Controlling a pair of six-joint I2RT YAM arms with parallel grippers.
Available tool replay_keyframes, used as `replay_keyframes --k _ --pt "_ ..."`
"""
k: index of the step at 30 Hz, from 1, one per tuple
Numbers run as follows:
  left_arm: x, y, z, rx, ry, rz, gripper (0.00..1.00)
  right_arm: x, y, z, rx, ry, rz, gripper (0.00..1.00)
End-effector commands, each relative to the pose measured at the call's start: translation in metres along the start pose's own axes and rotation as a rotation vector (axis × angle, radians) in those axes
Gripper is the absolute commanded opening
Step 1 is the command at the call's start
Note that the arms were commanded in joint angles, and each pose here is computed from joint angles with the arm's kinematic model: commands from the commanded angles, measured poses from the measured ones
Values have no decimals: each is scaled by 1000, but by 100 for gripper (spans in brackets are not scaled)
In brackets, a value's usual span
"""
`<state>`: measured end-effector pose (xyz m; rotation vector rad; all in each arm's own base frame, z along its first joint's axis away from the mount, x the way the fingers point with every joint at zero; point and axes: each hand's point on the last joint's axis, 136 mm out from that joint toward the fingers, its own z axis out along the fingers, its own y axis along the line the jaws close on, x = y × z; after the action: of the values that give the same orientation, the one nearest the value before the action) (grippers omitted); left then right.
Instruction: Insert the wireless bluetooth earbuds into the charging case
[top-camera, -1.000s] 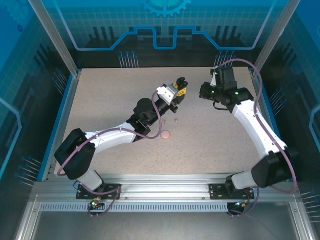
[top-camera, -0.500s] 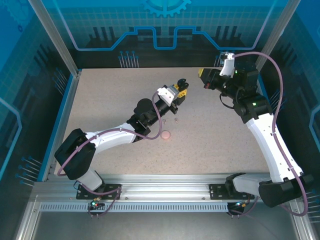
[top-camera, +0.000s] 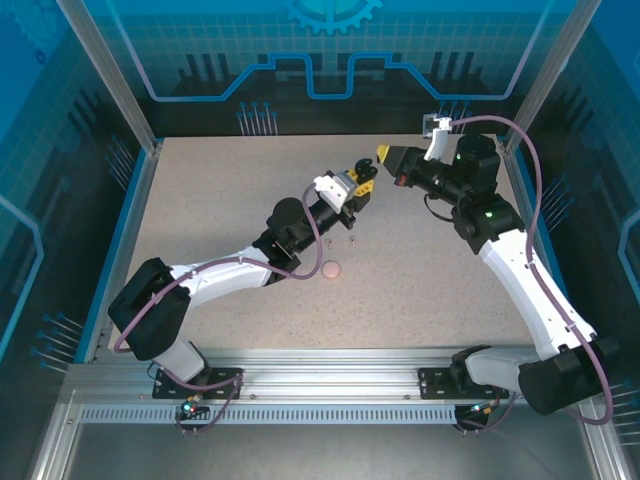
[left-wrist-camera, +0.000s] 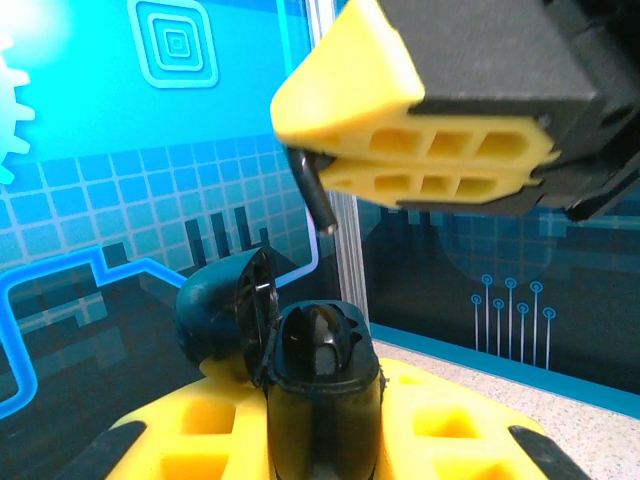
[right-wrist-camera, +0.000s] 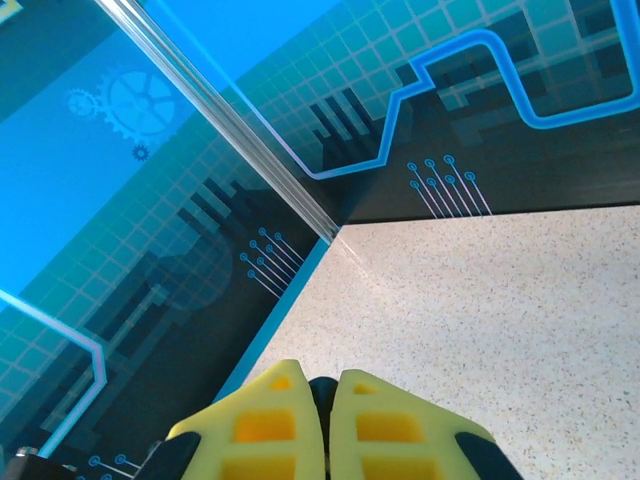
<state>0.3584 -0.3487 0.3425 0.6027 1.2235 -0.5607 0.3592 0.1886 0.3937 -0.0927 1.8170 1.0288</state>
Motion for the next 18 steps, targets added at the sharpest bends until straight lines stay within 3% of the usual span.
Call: replay_keyframes --k 1,18 --pt "-24 -1 -6 9 -69 -8 0 -5 19 -3 -74 -35 -5 2" --pt "-24 0 -5 6 -69 -11 0 16 16 -5 -71 -1 23 0"
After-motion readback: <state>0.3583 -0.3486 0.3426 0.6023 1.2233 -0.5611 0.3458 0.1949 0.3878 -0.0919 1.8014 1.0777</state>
